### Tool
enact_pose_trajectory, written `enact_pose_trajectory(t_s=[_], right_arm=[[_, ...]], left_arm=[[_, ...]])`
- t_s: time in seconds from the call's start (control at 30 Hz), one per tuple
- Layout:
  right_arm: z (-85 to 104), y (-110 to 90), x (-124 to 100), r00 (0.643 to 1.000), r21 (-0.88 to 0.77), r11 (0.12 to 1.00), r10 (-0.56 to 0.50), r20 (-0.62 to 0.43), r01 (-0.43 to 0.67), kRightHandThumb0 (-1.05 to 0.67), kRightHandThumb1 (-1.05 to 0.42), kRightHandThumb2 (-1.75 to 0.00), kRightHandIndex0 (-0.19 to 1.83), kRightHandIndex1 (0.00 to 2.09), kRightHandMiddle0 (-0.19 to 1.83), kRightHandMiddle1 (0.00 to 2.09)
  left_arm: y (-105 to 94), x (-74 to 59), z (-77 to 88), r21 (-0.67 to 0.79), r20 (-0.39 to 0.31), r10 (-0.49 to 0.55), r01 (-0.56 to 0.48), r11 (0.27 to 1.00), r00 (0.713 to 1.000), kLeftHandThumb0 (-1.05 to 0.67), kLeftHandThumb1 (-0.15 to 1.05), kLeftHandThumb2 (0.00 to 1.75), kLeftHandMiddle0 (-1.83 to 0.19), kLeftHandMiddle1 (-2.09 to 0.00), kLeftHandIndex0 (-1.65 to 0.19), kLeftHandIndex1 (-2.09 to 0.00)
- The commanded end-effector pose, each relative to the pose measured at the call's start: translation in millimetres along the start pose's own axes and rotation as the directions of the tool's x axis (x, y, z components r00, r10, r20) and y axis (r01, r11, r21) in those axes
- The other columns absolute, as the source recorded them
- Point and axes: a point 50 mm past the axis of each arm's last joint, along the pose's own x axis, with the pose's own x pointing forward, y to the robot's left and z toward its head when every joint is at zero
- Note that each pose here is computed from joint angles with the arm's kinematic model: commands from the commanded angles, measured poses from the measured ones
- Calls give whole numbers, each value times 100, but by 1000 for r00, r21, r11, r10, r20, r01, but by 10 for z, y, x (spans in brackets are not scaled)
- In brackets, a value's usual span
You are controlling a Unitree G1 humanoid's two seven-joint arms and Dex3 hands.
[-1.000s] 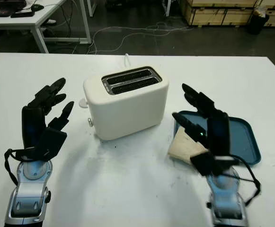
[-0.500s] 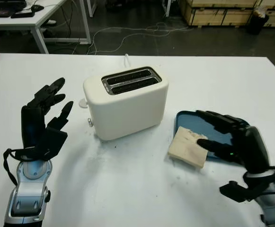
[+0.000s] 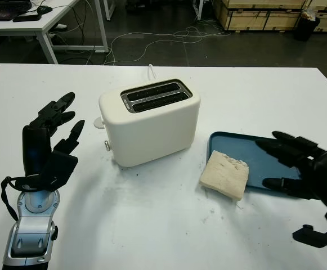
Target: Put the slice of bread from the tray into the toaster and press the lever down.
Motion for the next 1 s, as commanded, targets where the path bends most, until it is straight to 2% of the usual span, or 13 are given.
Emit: enact_pose_trajectory(t_s=[0.0,0.23,0.43,0.77,0.97], right_arm=[[5,-60,33,999,-12,1000,2,37,-2,-75,-79,0,40,0,45,0],[35,-47,69,995,-31,998,50,90,-47,-83,-81,-1,34,0,42,0],[80,6,93,988,-50,995,88,124,-82,-80,-80,0,31,0,40,0],[203,140,121,980,-6,998,61,190,-61,-82,-83,-1,37,2,44,1],[220,164,118,976,-8,996,90,200,-91,-84,-83,0,35,0,43,0]], left_arm=[[2,35,20,6,18,1,-1,1000,1000,-41,92,31,-49,-62,-64,-2],[9,45,27,7,27,5,-5,1000,1000,-41,92,30,-50,-61,-65,-2],[6,58,42,9,29,4,-5,1000,1000,-42,92,30,-50,-60,-65,-2],[13,62,61,8,32,13,-13,1000,999,-43,92,29,-50,-61,-66,-2],[20,65,66,18,29,13,-14,1000,999,-44,92,29,-50,-61,-66,-2]])
